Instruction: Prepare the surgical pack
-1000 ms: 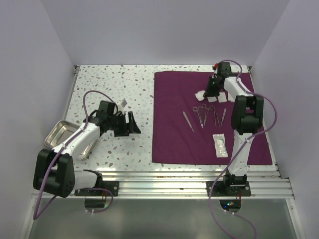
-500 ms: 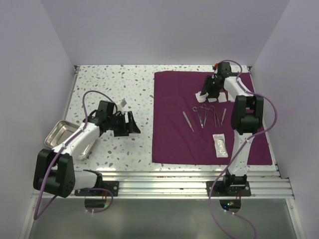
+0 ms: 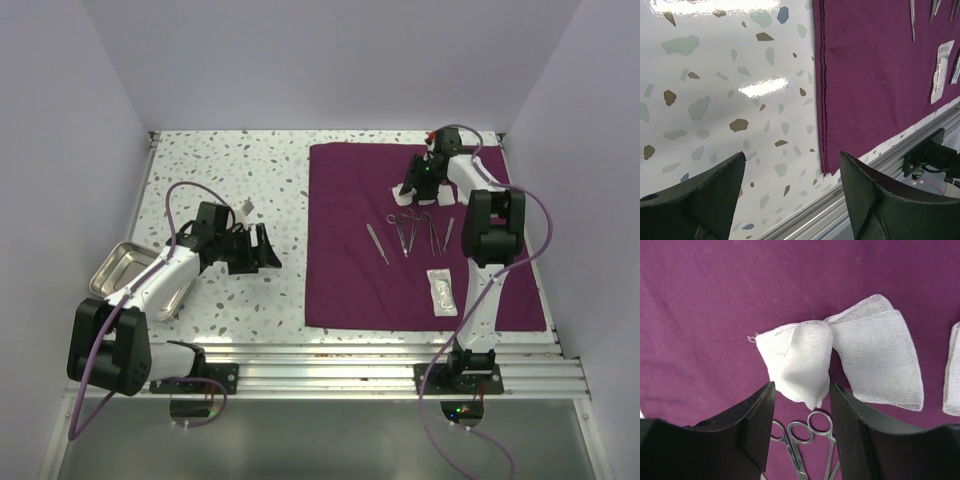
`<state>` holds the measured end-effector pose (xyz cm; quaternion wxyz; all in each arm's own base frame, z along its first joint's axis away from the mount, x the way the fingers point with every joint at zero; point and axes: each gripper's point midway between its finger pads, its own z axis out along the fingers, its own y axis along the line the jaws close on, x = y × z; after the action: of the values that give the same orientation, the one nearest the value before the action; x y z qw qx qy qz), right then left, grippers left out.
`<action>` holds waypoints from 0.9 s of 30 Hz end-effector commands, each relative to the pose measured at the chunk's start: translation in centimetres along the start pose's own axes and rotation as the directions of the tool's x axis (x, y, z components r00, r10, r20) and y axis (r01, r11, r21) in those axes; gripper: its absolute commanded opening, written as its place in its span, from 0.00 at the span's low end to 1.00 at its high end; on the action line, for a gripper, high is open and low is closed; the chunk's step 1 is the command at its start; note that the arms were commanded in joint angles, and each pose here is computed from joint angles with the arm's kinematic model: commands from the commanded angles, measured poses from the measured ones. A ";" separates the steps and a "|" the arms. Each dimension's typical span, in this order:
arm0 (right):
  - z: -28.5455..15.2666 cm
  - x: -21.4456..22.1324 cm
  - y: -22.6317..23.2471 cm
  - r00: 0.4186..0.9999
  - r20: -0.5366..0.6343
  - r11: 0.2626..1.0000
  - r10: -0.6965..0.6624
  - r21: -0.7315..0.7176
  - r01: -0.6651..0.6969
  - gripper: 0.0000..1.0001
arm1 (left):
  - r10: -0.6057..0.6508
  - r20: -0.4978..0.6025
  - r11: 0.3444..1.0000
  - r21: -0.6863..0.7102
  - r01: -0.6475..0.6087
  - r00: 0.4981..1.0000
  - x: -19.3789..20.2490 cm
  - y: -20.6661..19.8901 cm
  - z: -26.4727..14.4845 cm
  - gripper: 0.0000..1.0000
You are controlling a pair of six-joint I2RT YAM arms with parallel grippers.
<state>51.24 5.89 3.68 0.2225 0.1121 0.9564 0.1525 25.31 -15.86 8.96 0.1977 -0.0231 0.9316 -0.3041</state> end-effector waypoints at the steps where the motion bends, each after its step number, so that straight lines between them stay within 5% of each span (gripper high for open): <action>1: 0.1 -0.1 0.7 1.000 -0.003 0.998 0.028 -0.055 -0.028 0.50 | 0.033 0.026 0.999 0.028 -0.034 0.999 -1.0 -0.5 -0.1 0.80; 27: -1.1 1.3 -0.3 0.999 -0.002 0.999 0.032 0.000 -0.032 0.48 | 0.025 0.016 0.999 0.032 -0.025 1.000 -0.7 -0.3 0.1 0.80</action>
<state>49.90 5.97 2.77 0.2113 0.1257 0.9560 0.1600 25.30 -15.97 8.88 0.1952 -0.0223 0.9312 -0.3069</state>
